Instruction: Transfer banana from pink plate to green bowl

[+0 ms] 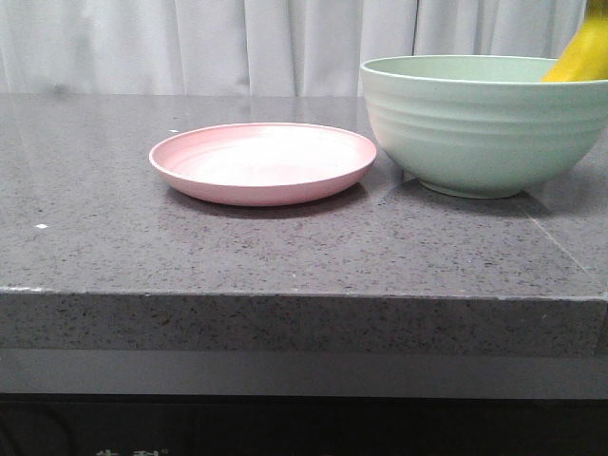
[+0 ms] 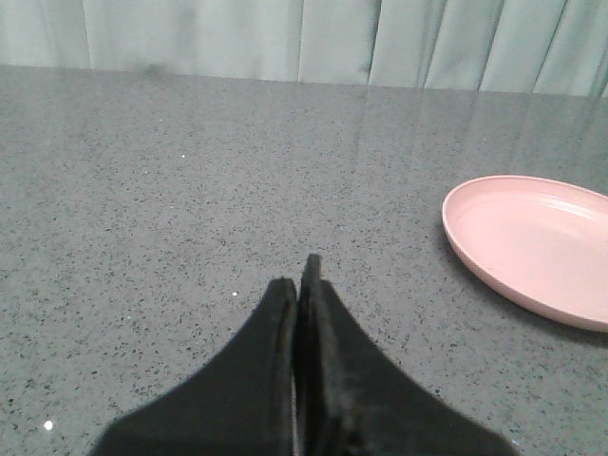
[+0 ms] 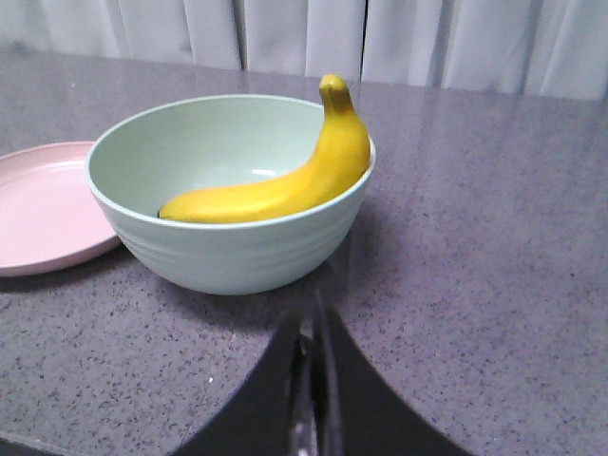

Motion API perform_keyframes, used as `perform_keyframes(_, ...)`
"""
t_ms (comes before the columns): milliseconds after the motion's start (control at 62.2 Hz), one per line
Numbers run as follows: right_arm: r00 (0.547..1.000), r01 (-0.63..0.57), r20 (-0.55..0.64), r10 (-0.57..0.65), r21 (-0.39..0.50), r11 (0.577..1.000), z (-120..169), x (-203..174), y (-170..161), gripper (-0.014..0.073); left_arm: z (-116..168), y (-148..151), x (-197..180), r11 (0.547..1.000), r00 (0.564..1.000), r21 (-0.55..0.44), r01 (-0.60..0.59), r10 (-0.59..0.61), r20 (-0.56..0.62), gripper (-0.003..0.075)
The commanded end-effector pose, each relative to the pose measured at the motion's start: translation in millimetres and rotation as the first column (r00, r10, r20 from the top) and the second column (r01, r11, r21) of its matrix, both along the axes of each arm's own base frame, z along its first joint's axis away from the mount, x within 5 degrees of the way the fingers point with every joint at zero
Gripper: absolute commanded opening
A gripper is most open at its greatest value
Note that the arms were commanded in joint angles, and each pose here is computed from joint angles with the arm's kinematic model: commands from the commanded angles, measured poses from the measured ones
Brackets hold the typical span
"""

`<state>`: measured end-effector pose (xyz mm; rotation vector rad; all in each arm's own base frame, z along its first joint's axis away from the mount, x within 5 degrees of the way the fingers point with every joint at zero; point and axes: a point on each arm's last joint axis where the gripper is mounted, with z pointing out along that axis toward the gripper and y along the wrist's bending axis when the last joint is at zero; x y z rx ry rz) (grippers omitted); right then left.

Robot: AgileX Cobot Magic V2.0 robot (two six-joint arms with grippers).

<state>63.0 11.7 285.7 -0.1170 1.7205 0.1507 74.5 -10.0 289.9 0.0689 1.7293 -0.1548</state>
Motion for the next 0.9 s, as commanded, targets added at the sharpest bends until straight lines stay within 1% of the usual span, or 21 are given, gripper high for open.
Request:
perform_keyframes(0, 0.991, 0.012, 0.135, -0.014, 0.015, 1.000, 17.1, -3.8, -1.6, -0.0057, 16.8, -0.6, -3.9, 0.999, 0.992, -0.037, 0.016, -0.011, 0.126, -0.0018)
perform_keyframes(627, 0.991, 0.012, 0.133, -0.014, 0.015, 1.000, 16.8, -4.0, -1.6, -0.0057, 14.8, -0.6, -3.9, 0.999, 0.993, -0.038, 0.016, -0.011, 0.120, -0.0018)
perform_keyframes(659, 0.991, 0.012, 0.133, -0.014, 0.015, 1.000, 16.8, -4.0, -1.6, -0.0057, 13.0, -1.2, -3.9, 0.998, 0.993, -0.059, 0.020, -0.014, 0.113, -0.0018)
perform_keyframes(724, 0.991, 0.012, 0.133, -0.014, 0.015, 1.000, 16.8, -4.0, -1.6, -0.0057, 8.4, -2.1, -5.9, 0.999, 0.993, -0.040, 0.033, -0.028, 0.114, -0.0018)
perform_keyframes(788, 0.991, 0.012, 0.133, -0.014, 0.015, 1.000, 16.8, -4.0, -1.6, -0.0057, -1.9, -2.7, -10.4, 0.999, 0.991, -0.003, 0.045, -0.044, 0.122, -0.0018)
perform_keyframes(884, 0.991, 0.012, 0.133, -0.014, 0.015, 1.000, 16.8, -4.0, -1.6, -0.0057, -23.0, 0.0, -14.8, 1.000, 0.992, 0.001, 0.011, -0.012, 0.127, -0.0018)
